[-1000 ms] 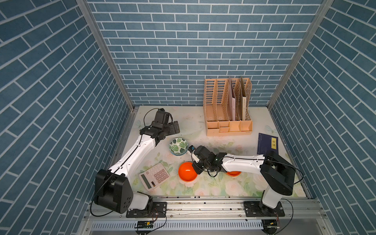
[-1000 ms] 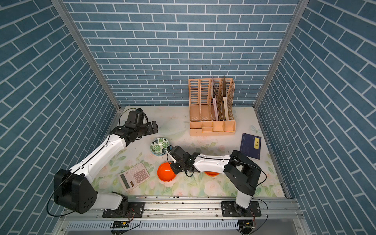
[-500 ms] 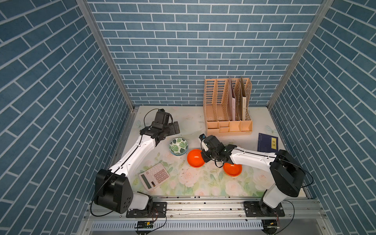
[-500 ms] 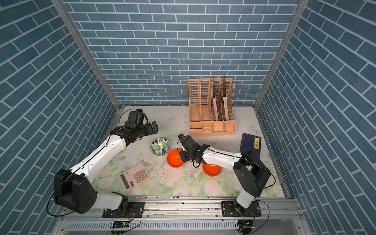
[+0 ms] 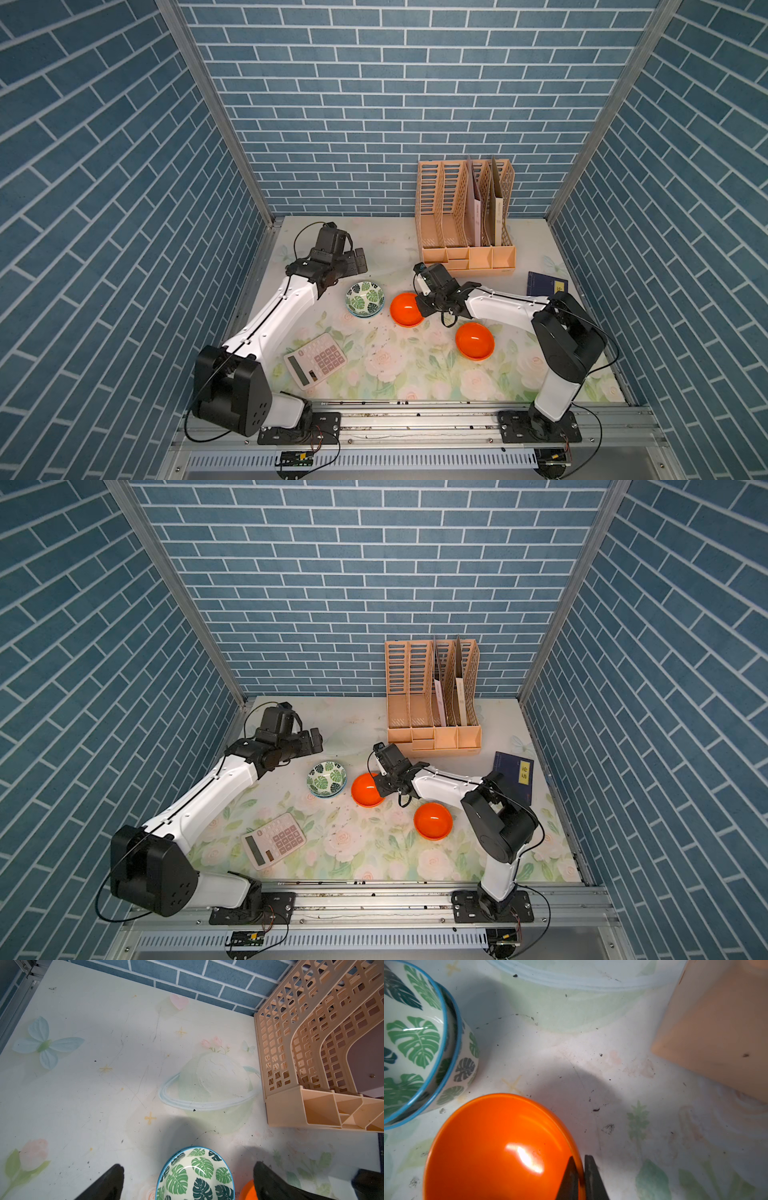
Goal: Stack the bowls
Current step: Place the bowl at the center of the board.
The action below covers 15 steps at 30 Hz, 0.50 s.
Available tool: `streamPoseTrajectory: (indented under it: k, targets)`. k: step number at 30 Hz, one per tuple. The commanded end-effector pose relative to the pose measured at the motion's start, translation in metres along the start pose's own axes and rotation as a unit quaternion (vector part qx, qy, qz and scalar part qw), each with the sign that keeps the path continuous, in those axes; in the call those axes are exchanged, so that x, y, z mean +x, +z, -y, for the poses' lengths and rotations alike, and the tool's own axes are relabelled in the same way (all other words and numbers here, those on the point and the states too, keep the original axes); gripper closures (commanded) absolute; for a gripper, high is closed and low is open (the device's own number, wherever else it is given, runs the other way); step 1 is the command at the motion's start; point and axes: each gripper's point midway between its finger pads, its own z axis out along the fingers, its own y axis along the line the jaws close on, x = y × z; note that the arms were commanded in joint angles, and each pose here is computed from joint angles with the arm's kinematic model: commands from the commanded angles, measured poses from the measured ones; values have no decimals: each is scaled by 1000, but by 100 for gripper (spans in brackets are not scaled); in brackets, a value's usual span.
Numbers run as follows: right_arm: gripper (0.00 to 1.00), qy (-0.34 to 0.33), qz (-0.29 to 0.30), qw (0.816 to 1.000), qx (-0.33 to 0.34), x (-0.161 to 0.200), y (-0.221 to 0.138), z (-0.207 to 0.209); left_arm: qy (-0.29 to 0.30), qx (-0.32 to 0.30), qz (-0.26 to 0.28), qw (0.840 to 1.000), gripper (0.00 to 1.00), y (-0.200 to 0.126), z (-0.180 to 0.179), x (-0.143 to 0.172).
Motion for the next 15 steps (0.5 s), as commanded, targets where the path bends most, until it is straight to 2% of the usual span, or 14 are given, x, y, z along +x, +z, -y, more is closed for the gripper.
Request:
streamPoseTrajectory:
  k: [1, 15]
  targets:
    - [99, -4, 4, 1000, -5, -9, 0, 1, 7, -3, 6, 1000, 0, -7, -2, 0]
    - [99, 10, 8, 1000, 4, -13, 3, 16, 6, -3, 5, 1000, 0, -5, -2, 1]
